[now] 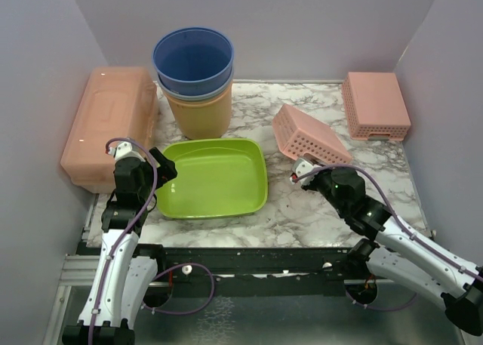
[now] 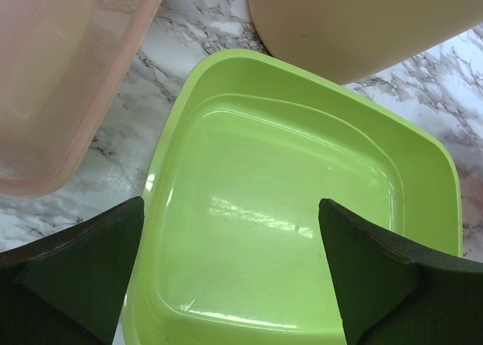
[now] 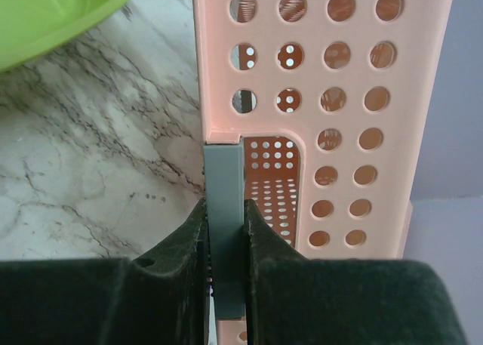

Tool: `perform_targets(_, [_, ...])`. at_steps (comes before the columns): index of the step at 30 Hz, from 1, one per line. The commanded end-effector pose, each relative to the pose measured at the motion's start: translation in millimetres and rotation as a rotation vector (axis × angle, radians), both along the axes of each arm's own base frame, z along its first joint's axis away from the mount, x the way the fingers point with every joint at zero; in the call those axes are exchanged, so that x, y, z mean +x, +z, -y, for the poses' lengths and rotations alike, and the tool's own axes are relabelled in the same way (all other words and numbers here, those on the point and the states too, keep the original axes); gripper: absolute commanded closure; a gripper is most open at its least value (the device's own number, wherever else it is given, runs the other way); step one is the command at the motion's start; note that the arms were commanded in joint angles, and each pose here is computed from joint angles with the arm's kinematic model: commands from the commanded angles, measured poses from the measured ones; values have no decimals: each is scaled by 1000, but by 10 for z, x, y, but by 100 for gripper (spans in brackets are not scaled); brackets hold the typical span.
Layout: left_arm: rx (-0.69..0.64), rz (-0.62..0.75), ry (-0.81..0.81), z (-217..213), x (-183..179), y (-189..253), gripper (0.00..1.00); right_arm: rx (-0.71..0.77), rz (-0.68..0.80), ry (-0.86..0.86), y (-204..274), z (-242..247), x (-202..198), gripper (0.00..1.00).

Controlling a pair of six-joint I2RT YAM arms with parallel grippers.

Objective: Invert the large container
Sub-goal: Turn the container upside down at the center of the board.

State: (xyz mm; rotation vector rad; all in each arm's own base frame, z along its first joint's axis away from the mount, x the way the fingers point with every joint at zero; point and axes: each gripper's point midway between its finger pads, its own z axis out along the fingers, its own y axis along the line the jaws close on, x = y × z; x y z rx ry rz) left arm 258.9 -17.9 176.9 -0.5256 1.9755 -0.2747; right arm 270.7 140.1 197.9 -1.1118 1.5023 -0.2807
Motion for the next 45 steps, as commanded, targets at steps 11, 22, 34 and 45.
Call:
perform_targets(11, [2,31,-16,13,33,72,1,-105,-131,101,-316,-74,-154,99])
perform_targets(22, [-1,27,-24,27,37,59,1,-120,-373,300,-714,-346,-490,99])
perform_targets(34, [0,23,-26,28,41,44,1,-201,-602,377,-971,-259,-872,94])
perform_targets(45, [-1,27,-27,30,41,50,1,-216,-605,320,-958,-174,-841,88])
